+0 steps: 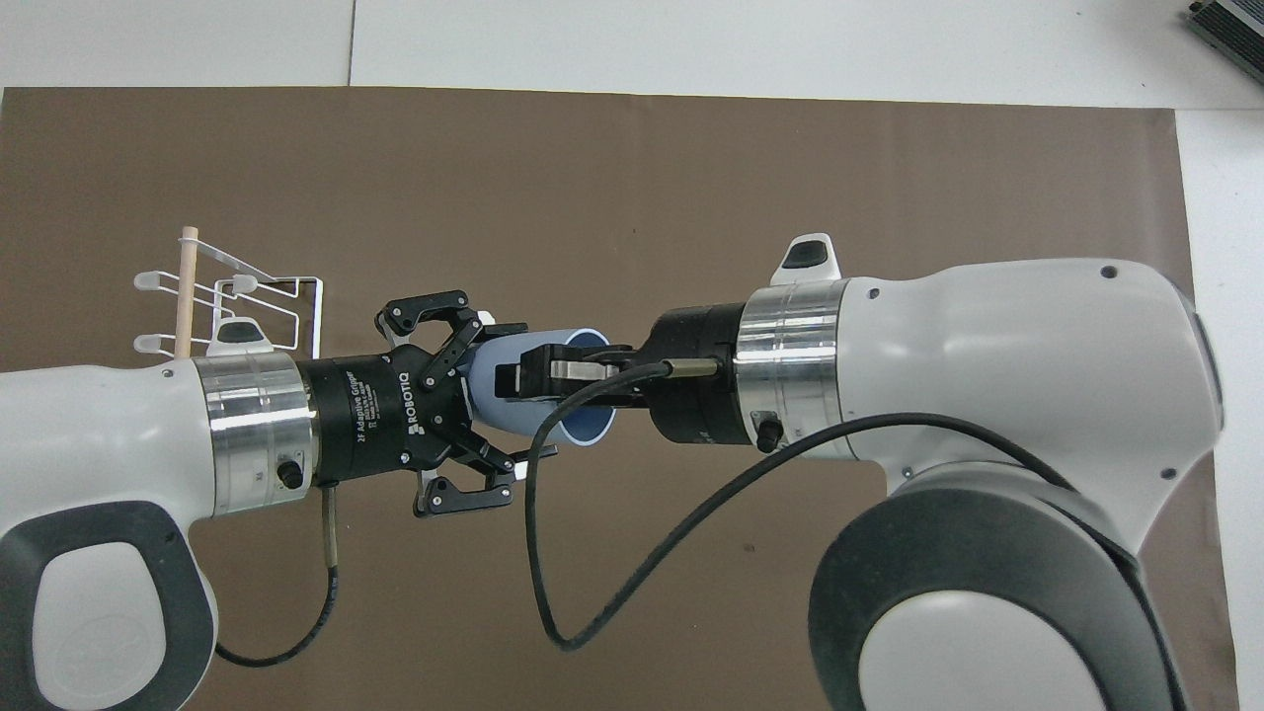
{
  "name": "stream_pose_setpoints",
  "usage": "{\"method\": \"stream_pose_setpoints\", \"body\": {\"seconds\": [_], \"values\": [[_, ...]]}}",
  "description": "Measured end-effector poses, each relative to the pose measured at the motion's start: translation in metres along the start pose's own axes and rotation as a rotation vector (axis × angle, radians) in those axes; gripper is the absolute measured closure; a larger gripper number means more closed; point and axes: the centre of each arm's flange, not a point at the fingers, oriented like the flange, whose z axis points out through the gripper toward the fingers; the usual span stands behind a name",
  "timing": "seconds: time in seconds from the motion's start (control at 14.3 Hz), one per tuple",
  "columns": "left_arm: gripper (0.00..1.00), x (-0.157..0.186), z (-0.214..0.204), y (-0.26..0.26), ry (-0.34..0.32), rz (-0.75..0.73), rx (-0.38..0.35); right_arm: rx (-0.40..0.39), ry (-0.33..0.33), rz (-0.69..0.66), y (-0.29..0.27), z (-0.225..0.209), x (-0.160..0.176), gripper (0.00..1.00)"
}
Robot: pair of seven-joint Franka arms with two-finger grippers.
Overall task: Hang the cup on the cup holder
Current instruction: 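Close the left gripper on the cup bottom, then open the right gripper and withdraw while the left gripper carries the cup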
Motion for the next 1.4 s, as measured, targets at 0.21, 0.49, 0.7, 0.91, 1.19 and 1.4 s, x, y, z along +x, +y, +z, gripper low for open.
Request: {"method": "stream_pose_setpoints", "body": {"seconds": [0.21, 0.49, 0.7, 0.91, 1.19, 1.4], "values": [[0.04, 0.001, -0.001, 0.001, 0.0, -0.001, -0.002, 0.0, -0.001, 0.002, 0.0, 0.0, 0.0, 0.95], [0.22, 0.004, -0.001, 0.002, 0.004, 0.036, 0.004, -0.001, -0.006, 0.006, 0.001, 0.0, 0.0, 0.95], [0.23, 0.005, -0.002, 0.003, 0.005, 0.053, 0.005, -0.001, -0.006, 0.007, 0.001, 0.0, -0.001, 0.95], [0.23, 0.008, -0.002, 0.002, 0.012, 0.068, 0.031, -0.001, 0.003, 0.01, 0.002, -0.001, 0.001, 0.86], [0.25, 0.01, -0.004, 0.003, 0.016, 0.07, 0.046, 0.0, 0.031, 0.102, 0.01, -0.012, 0.01, 0.45], [0.25, 0.014, -0.004, 0.003, 0.089, 0.122, 0.039, 0.0, 0.033, 0.124, 0.01, -0.013, 0.011, 0.13]]}}
